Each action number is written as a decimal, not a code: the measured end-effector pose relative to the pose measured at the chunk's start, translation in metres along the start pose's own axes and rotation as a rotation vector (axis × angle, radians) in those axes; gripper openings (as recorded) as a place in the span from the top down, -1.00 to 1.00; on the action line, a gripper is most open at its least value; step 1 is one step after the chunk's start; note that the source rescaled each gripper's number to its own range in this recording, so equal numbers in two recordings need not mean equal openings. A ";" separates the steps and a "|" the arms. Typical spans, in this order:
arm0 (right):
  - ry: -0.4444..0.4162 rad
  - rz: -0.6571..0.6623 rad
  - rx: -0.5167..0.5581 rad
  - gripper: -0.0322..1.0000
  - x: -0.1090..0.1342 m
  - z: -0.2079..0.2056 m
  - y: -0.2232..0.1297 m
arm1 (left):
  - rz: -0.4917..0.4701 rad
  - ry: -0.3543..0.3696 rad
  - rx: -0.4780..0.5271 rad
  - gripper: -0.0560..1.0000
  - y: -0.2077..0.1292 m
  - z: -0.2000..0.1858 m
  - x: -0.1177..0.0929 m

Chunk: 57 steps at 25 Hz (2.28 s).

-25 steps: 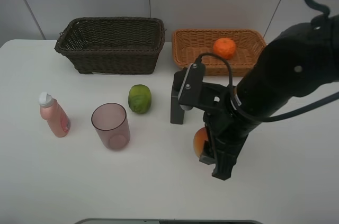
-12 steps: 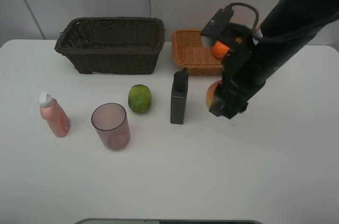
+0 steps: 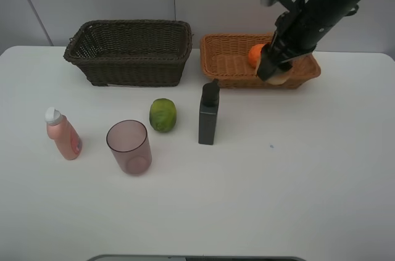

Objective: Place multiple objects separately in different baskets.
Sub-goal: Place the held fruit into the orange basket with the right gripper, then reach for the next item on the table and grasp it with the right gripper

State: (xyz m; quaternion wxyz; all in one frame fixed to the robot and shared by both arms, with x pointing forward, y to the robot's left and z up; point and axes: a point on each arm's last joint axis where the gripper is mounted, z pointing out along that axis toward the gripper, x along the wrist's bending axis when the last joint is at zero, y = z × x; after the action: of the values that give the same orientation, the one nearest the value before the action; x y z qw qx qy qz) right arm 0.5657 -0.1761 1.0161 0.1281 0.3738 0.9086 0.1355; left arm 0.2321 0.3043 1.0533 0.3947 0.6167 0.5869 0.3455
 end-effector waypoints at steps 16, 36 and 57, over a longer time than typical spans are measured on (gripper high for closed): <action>-0.074 0.448 -0.063 0.25 -0.104 0.049 0.017 | 0.000 0.000 0.000 -0.99 0.000 0.000 0.000; -0.159 0.599 -0.113 0.25 -0.125 0.094 0.010 | 0.000 0.000 0.000 -0.99 0.000 0.000 0.000; -0.142 0.565 -0.120 -1.00 -0.109 0.071 0.023 | 0.000 0.000 0.000 -0.99 0.000 0.000 0.000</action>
State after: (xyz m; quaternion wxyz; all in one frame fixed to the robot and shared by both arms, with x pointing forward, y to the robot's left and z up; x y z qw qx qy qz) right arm 0.6794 -0.2270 0.9723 0.1705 0.6121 0.7477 0.1929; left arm 0.2321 0.3043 1.0533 0.3947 0.6167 0.5869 0.3455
